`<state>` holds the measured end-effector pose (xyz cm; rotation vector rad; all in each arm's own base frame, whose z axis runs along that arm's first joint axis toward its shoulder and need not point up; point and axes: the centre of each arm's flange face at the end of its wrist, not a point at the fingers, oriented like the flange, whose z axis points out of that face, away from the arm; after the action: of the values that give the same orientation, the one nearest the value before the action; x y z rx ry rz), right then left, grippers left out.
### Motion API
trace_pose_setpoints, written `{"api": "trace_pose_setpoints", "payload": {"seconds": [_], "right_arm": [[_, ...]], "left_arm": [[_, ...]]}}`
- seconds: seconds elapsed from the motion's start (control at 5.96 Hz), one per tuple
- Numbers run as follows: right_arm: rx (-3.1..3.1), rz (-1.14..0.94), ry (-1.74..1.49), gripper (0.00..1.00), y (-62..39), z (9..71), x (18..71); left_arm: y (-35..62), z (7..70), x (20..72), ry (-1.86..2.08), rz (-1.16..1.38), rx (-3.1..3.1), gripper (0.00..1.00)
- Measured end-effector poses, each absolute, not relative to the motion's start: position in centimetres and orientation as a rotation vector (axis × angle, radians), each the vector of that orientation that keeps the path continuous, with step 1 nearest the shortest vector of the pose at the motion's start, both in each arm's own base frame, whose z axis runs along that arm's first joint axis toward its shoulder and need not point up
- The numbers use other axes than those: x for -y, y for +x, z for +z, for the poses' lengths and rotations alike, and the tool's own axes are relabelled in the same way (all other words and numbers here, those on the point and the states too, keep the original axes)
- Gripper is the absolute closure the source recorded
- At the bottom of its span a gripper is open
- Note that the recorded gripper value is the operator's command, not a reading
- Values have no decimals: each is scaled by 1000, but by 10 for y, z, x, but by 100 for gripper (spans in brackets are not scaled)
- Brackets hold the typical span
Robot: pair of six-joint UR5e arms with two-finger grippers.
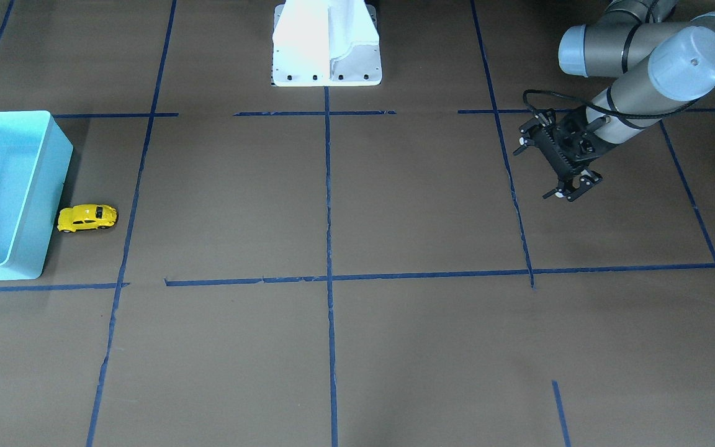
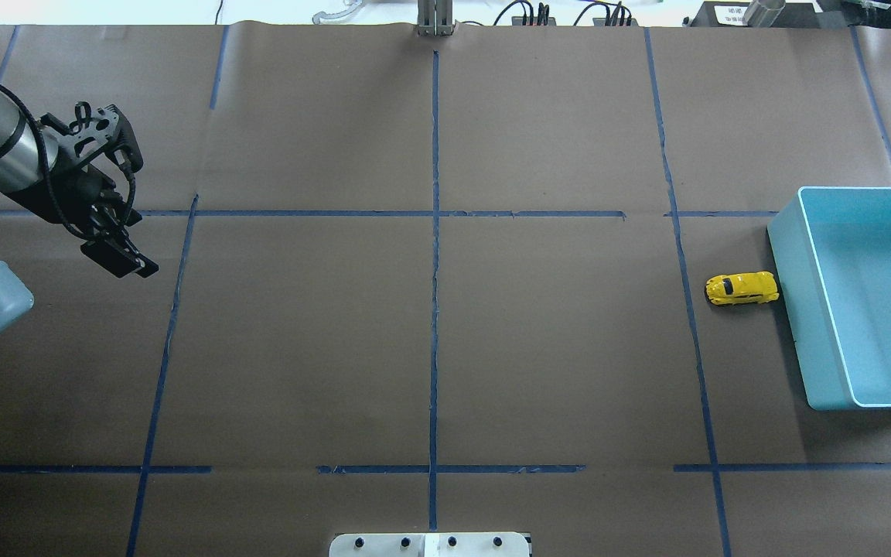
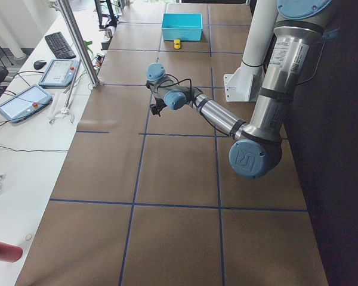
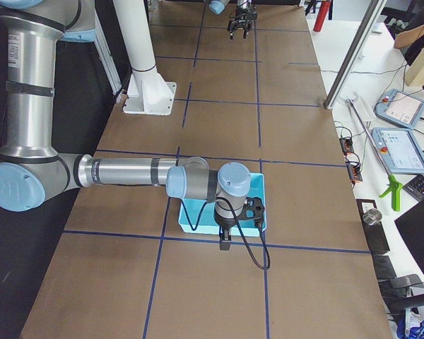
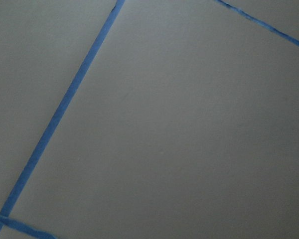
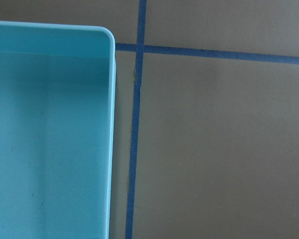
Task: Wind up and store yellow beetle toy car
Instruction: 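Withdraw the left arm out of view while the right arm moves toward the bin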
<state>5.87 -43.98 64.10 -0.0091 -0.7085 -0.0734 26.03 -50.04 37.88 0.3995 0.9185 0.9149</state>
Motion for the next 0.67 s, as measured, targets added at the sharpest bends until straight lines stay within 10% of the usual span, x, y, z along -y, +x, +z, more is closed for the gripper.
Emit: {"api": "trace_pose_setpoints", "payload": {"seconds": [0.67], "right_arm": [[703,-395,240,0,30,579,467]], "left_arm": [[131,454,528,139,387,-811,0]]}}
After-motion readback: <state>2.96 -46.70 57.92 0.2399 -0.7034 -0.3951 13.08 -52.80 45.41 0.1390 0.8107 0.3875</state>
